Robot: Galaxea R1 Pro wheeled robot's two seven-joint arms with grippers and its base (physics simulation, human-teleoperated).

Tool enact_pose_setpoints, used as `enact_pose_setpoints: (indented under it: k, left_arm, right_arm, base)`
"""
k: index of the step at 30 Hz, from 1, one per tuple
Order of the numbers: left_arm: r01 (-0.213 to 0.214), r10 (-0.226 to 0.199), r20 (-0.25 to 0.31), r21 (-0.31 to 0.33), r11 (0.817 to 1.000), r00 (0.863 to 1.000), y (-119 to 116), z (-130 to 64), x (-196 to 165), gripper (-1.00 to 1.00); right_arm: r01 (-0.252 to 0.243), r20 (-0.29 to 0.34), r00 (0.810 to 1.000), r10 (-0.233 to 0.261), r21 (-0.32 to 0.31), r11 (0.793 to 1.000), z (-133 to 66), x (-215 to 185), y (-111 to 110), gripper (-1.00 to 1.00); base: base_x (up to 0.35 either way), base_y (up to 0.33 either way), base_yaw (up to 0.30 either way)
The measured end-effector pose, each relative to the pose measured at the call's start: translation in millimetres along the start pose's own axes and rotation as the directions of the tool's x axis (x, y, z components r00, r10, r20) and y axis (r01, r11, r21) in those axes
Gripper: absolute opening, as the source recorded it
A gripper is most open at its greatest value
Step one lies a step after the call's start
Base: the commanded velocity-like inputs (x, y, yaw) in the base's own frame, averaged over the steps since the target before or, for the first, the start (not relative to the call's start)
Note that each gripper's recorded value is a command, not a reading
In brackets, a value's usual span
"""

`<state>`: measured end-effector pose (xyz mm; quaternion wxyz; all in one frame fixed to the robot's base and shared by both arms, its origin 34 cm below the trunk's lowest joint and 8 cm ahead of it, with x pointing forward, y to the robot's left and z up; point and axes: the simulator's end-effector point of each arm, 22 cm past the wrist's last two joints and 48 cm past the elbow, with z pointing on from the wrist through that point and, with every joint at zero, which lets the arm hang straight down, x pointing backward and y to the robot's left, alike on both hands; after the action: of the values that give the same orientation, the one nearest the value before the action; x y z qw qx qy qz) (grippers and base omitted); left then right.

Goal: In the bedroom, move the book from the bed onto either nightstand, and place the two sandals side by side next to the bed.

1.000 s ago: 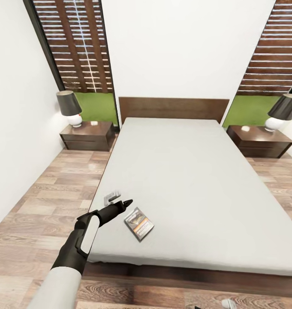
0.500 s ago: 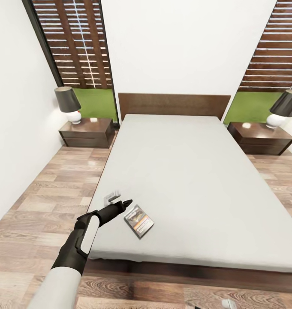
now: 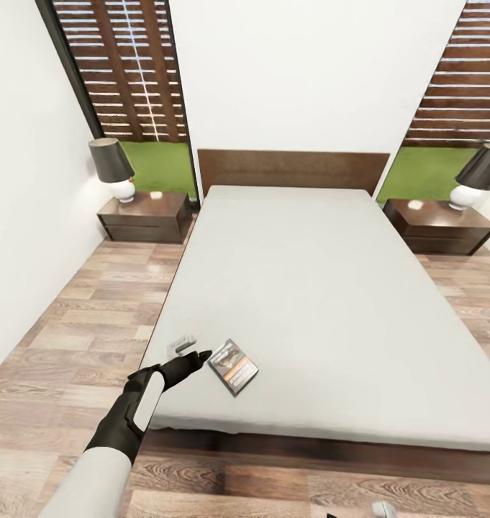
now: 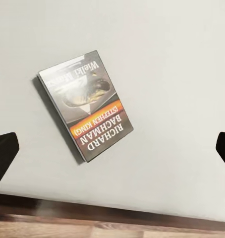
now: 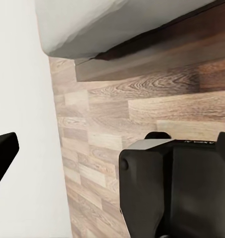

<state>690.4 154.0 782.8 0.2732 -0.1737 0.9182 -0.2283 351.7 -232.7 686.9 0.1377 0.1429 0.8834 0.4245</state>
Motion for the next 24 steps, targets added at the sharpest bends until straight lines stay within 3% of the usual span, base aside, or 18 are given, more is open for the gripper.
enact_pose_setpoints:
  k: [12, 16, 19, 24]
  left_arm:
    - [0.012, -0.012, 0.001, 0.003, 1.0, 1.0, 5, 4.5, 2, 1.0]
    - [0.084, -0.087, 0.019, 0.139, 0.987, 0.996, -8, -1.1, -10, 1.0]
    - [0.101, -0.111, 0.025, 0.254, 0.962, 0.994, -23, -7.9, -18, 1.0]
    - [0.106, -0.12, 0.023, 0.333, 0.937, 0.992, -35, -12.6, -20, 1.0]
  right_arm:
    - [-0.013, -0.012, 1.0, 0.013, 0.007, 1.0, 0.5, 6, -4, 1.0]
    - [-0.017, -0.015, 1.0, 0.018, 0.009, 1.0, 0.7, 8, -6, 1.0]
    - [-0.02, -0.018, 1.0, 0.021, 0.011, 1.0, 0.8, 10, -7, 1.0]
    - [-0.026, -0.023, 0.999, 0.026, 0.014, 1.0, 1.0, 12, -9, 1.0]
  base:
    - [0.0, 0.0, 0.0]
    - [0.0, 0.0, 0.0]
    - [0.0, 0.0, 0.0]
    - [0.0, 0.0, 0.0]
